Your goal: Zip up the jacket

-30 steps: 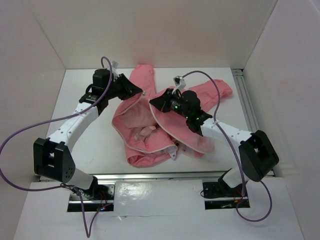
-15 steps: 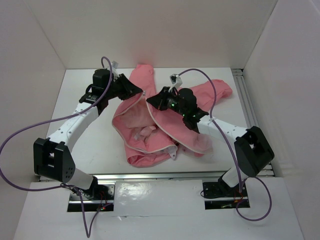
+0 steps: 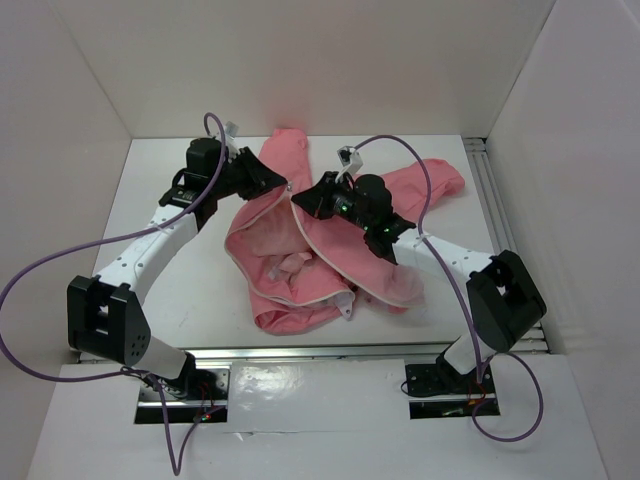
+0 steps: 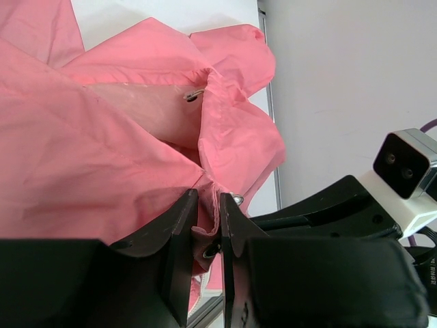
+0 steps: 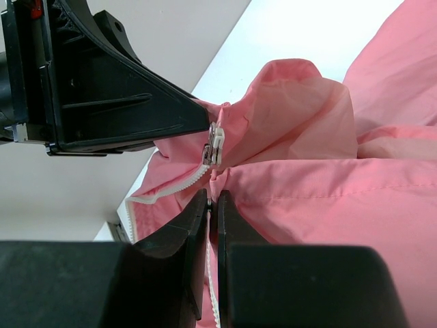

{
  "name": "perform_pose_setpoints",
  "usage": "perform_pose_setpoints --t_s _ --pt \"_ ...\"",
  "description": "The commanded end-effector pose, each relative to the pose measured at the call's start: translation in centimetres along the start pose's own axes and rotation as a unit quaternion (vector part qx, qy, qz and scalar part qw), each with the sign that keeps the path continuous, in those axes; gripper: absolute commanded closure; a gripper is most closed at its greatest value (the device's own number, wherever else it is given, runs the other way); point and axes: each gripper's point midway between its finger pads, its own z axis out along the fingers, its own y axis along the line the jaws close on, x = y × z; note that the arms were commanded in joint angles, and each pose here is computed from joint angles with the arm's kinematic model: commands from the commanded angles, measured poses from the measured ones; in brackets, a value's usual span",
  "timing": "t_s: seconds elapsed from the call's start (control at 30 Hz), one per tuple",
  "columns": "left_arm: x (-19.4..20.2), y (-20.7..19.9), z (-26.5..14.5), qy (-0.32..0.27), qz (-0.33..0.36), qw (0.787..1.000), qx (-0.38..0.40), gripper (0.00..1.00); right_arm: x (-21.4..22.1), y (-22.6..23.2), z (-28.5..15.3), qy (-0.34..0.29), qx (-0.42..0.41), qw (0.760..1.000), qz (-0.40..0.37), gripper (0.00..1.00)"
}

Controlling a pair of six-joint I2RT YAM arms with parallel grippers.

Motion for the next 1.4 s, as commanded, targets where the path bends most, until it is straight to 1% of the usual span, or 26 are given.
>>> perform_pose_setpoints --t_s 0.0,0.57,0.73,1.1,1.37 --pt "-0.5 -1.9 -0.4 -0.01 0.006 0.999 0.034 1.0 -3.2 3.3 0.6 -0.045 -0.049 0.997 -0.024 0.96" --pt "-0.3 -1.6 -0.4 -0.007 0.004 0.999 0.031 1.0 -3.3 3.2 0.4 -0.048 -0.046 0.998 -0.019 0.96" --pt "-0.4 -1.9 -0.6 -0.01 0.006 0.999 0.034 1.0 -3.5 2.2 0.2 -0.05 -0.035 0.998 -0.018 0.96" --pt "-0.2 -1.8 -0.7 -0.012 -0.002 0.999 0.037 1.0 -4.2 2.1 0.0 -0.06 -0.031 0.998 -0.014 0.96" --pt "0.1 -1.5 -0.7 -0.009 -0.004 0.999 0.034 1.0 -3.9 1.8 0.0 -0.056 -0.029 0.998 -0.008 0.96"
